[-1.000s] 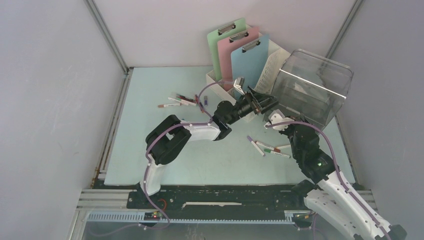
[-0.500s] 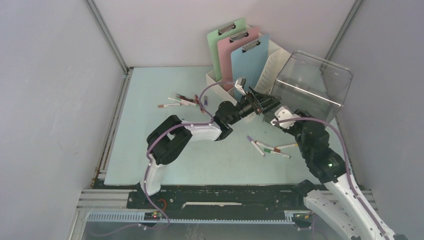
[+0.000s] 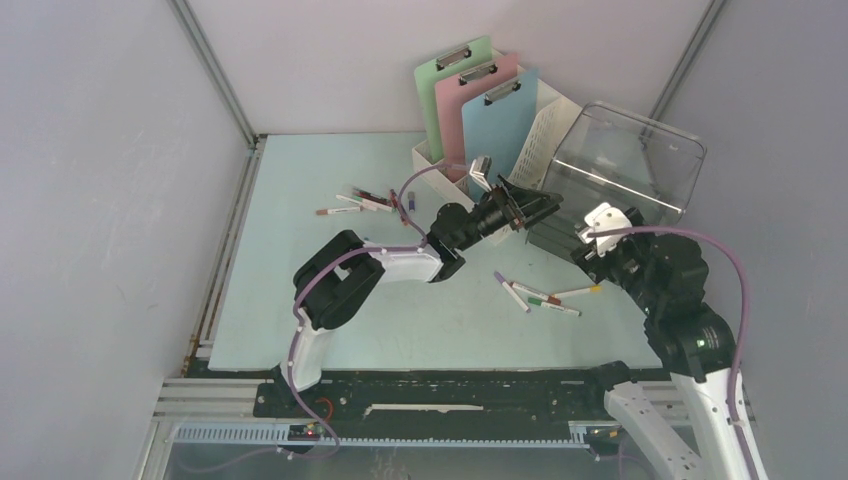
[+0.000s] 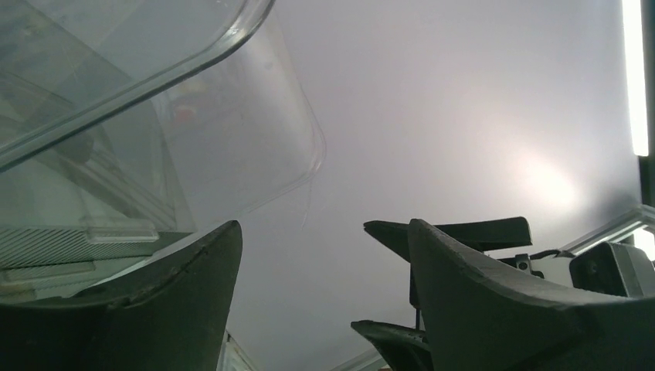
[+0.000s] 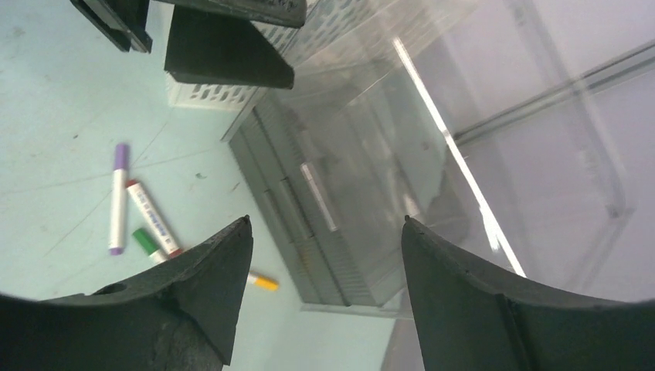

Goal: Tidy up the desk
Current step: Open the storage box at the center of the board.

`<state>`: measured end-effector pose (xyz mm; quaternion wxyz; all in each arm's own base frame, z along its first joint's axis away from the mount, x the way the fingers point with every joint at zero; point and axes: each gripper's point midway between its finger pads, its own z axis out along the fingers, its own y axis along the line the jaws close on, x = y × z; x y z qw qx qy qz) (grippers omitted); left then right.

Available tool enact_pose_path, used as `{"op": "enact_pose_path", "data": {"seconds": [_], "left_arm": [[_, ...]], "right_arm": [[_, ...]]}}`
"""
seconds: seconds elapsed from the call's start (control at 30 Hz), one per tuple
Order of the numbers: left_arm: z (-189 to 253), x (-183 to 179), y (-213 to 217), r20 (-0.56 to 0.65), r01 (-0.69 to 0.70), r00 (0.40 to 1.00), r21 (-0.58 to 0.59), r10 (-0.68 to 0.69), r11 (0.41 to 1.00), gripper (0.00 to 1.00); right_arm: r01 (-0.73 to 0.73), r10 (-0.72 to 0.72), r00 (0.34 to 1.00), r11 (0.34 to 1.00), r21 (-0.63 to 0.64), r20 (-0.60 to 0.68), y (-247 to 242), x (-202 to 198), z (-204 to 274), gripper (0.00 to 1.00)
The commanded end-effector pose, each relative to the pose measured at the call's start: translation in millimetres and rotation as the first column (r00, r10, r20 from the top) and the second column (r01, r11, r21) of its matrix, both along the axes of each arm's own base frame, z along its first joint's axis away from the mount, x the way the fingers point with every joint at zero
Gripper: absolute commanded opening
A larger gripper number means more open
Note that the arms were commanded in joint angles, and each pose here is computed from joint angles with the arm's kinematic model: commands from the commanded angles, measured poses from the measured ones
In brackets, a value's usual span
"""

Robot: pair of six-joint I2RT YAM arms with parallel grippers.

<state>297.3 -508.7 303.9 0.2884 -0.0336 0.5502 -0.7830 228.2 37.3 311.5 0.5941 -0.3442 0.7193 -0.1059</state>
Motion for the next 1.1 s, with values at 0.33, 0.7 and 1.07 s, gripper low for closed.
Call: {"op": "enact_pose_path", "data": {"seconds": [0.33, 0.7, 1.07], "left_arm": [[-49, -1, -18, -0.075, -0.102, 0.991, 0.077, 0.107, 0.992, 0.79], [-96, 28, -60, -0.214, -0.187, 0.951, 0.179, 0.223, 0.966, 0.57], [-120, 49, -80, -0.300, -0.244, 0.903, 0.235, 0.309, 0.941, 0.46]], "right_arm": [[-0.010, 0.077, 0.983, 0.928, 0.372, -0.165, 23, 1, -17, 0.77], [0.050, 0.040, 0.991, 0.772, 0.634, -0.127, -2, 10, 22, 0.75], [0.055, 0.046, 0.990, 0.745, 0.665, -0.133, -7, 12, 24, 0.74]]}}
